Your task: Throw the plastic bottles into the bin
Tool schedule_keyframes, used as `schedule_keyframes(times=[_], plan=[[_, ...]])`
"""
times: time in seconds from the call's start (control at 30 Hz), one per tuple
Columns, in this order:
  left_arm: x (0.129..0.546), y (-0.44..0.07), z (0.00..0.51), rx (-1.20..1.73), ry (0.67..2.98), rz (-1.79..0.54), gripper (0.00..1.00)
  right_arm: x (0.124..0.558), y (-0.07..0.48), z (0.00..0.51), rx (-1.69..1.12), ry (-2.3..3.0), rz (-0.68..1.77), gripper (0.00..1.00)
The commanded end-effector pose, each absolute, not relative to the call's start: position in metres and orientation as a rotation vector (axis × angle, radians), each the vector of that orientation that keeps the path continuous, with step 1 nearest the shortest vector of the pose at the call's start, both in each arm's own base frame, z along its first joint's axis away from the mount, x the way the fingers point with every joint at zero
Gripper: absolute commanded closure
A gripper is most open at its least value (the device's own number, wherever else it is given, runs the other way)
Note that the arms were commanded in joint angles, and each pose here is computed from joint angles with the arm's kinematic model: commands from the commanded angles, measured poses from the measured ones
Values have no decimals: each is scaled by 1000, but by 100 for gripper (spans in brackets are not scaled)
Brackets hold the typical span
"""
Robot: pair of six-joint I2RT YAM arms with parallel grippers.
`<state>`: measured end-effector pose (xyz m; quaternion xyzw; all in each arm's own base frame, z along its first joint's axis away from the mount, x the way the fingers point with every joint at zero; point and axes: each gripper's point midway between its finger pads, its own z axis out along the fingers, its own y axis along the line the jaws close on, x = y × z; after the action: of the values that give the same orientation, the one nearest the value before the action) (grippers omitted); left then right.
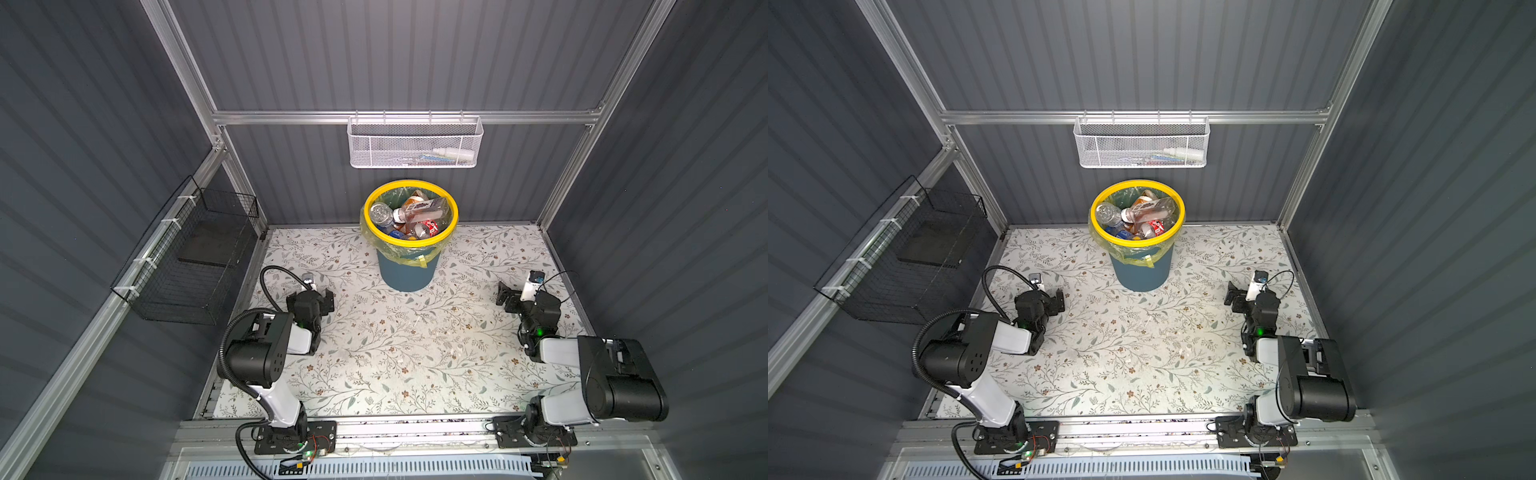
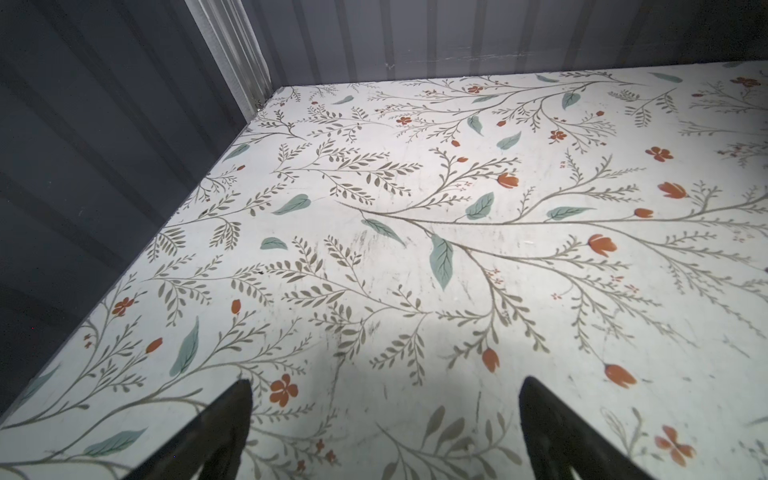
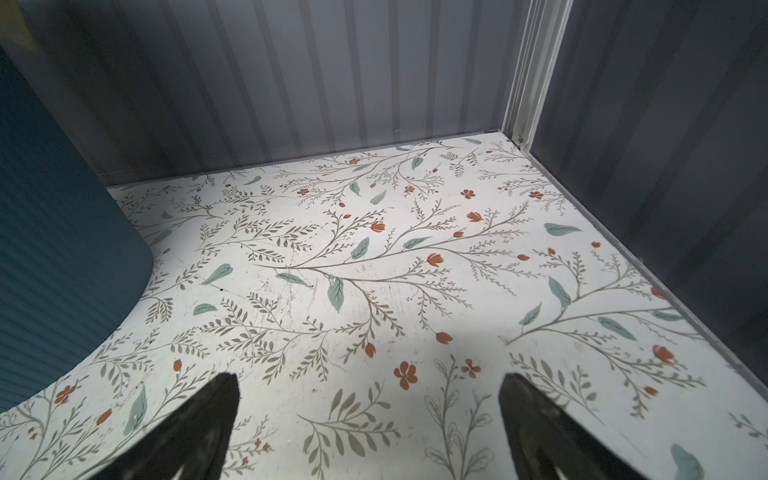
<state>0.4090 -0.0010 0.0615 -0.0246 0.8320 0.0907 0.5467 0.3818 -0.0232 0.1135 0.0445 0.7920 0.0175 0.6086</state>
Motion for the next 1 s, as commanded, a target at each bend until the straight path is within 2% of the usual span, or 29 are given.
schedule_keyframes(times=[0.0, 0.87, 0.97], plan=[[413, -2, 68, -38, 1952, 213, 0, 387, -21, 120, 83, 1814, 44, 1], [413, -3, 68, -37, 1952, 211, 0, 387, -21, 120, 84, 1813, 42, 1], [413, -3, 68, -37, 1953, 211, 0, 376, 10, 123, -111, 1765, 149, 1]])
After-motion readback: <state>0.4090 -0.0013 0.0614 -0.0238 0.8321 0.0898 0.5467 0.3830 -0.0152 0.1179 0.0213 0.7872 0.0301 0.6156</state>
